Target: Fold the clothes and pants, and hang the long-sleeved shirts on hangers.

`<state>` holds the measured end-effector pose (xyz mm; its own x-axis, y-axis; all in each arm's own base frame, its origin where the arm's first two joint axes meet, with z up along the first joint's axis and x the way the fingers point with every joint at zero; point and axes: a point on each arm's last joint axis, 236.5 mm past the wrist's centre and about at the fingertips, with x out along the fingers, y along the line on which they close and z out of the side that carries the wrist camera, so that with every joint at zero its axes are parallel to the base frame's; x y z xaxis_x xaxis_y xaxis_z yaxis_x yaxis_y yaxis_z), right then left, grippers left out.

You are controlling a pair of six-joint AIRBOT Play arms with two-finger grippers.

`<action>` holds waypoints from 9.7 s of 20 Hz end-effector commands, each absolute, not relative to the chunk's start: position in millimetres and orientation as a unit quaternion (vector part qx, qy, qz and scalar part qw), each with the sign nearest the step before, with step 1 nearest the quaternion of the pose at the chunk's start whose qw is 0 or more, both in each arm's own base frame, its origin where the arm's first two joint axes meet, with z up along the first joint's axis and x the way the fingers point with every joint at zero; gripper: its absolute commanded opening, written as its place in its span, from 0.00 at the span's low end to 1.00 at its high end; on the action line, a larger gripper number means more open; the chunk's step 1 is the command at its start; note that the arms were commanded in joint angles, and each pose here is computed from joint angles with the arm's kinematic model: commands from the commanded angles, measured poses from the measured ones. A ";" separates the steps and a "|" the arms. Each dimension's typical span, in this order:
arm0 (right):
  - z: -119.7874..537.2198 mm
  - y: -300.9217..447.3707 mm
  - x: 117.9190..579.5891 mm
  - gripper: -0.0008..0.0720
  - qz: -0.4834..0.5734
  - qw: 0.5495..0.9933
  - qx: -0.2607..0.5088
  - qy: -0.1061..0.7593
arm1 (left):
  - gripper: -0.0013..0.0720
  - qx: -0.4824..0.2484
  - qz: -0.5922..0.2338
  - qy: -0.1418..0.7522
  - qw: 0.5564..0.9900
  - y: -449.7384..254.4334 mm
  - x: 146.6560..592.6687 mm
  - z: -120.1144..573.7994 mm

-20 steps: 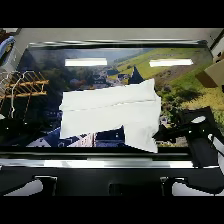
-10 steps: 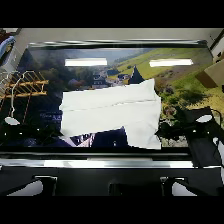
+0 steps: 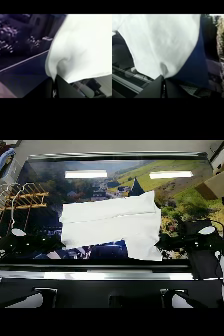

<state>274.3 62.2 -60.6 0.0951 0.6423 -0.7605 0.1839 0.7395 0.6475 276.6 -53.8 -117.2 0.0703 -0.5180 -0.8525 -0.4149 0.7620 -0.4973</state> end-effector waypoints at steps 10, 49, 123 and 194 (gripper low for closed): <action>32.0 82.4 220.3 0.05 0.177 0.686 0.308 0.636 | 0.04 -0.362 -0.014 0.629 0.688 -39.3 259.3 -30.9; -10.2 38.2 521.9 0.05 -0.003 0.839 0.287 0.463 | 0.04 -0.365 -0.027 0.526 0.768 -44.8 530.9 -61.4; 158.7 25.8 432.0 0.06 0.128 0.795 0.252 0.536 | 0.04 -0.474 -0.211 0.605 0.604 -542.1 395.7 -70.9; -85.2 196.2 460.0 0.06 0.323 0.630 0.346 0.615 | 0.04 -0.214 -0.089 0.415 0.880 -66.8 428.5 241.6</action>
<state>454.2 180.9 -98.5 0.0096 0.7968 -0.6042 0.0456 0.6032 0.7963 428.2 -67.4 241.9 0.6389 -0.3353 -0.6924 -0.0194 0.8927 -0.4502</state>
